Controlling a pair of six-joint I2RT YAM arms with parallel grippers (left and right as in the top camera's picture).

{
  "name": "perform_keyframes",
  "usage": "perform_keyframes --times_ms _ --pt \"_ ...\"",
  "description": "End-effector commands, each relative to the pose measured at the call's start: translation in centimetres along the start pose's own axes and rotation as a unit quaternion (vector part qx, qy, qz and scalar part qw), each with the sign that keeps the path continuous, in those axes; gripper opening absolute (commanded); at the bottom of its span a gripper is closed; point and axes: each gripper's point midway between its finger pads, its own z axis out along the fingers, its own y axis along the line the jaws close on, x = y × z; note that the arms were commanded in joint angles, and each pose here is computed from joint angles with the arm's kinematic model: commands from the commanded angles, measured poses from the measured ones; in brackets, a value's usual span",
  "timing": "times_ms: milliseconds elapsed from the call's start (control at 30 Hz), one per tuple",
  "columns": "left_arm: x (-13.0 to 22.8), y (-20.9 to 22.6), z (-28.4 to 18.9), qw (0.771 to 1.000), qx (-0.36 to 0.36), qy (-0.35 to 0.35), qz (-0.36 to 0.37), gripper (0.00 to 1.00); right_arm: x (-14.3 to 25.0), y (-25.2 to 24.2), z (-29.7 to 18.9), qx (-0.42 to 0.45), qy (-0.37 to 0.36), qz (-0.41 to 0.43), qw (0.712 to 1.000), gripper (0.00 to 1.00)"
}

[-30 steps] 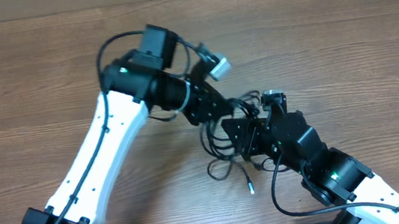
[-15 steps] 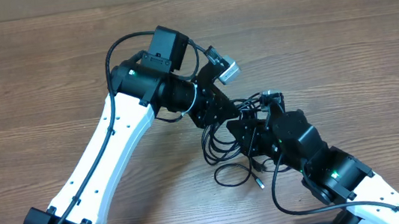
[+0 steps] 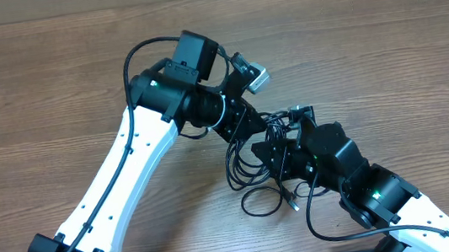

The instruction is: Untangle cables

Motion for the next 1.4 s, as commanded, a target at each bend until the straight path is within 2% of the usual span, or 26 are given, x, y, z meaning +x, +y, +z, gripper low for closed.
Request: perform_keyframes --times_ms 0,133,300,400,500,567,700,800,967,1167,1233,1267,1367 --pt "-1.1 4.7 -1.0 0.989 -0.130 -0.020 -0.062 0.05 1.4 3.1 -1.4 -0.070 0.031 -0.033 0.997 0.04" --pt "-1.6 6.3 -1.5 0.979 -0.174 -0.038 -0.101 0.09 1.3 2.7 -1.6 -0.057 0.026 -0.030 0.998 0.04" --pt "-1.8 8.4 -2.5 0.956 -0.236 -0.062 -0.163 0.14 0.7 0.4 -2.1 0.001 -0.003 -0.023 1.000 0.04" --pt "-1.9 8.9 -2.8 0.948 -0.252 -0.072 -0.179 0.18 0.1 0.1 -3.1 0.014 -0.025 -0.024 0.999 0.04" --pt "-2.1 9.0 -2.8 0.948 -0.251 -0.075 -0.179 0.18 -0.4 -0.1 -3.9 0.021 -0.044 -0.025 0.999 0.04" --pt "-2.1 9.2 -3.0 0.945 -0.260 -0.077 -0.181 0.13 -0.7 -0.3 -4.5 0.027 -0.057 -0.026 0.998 0.04" --pt "-1.8 10.5 -3.8 0.925 -0.300 -0.090 -0.214 0.04 -0.5 -0.6 -4.6 0.032 -0.054 -0.023 0.998 0.06" --pt "-1.6 11.2 -4.4 0.909 -0.323 -0.102 -0.243 0.04 -0.3 -0.8 -4.3 0.038 -0.048 -0.022 0.998 0.25" --pt "-1.5 12.2 -5.2 0.891 -0.353 -0.114 -0.262 0.04 -1.1 -0.6 -2.4 0.035 -0.054 -0.026 0.998 0.27" --pt "-1.0 13.2 -6.1 0.881 -0.370 -0.116 -0.271 0.07 -0.5 -3.5 2.9 0.083 -0.021 -0.017 0.996 0.66" --pt "-0.8 13.4 -6.3 0.879 -0.372 -0.114 -0.276 0.19 -0.1 -4.2 4.0 0.097 -0.007 -0.021 0.995 0.86" --pt "-0.5 13.5 -6.4 0.879 -0.370 -0.110 -0.280 0.27 -0.3 -4.2 4.2 0.101 -0.004 -0.027 0.995 1.00" --pt "0.6 13.3 -6.2 0.880 -0.364 -0.088 -0.291 0.47 -2.1 -3.0 3.0 0.113 -0.023 -0.028 0.993 1.00"
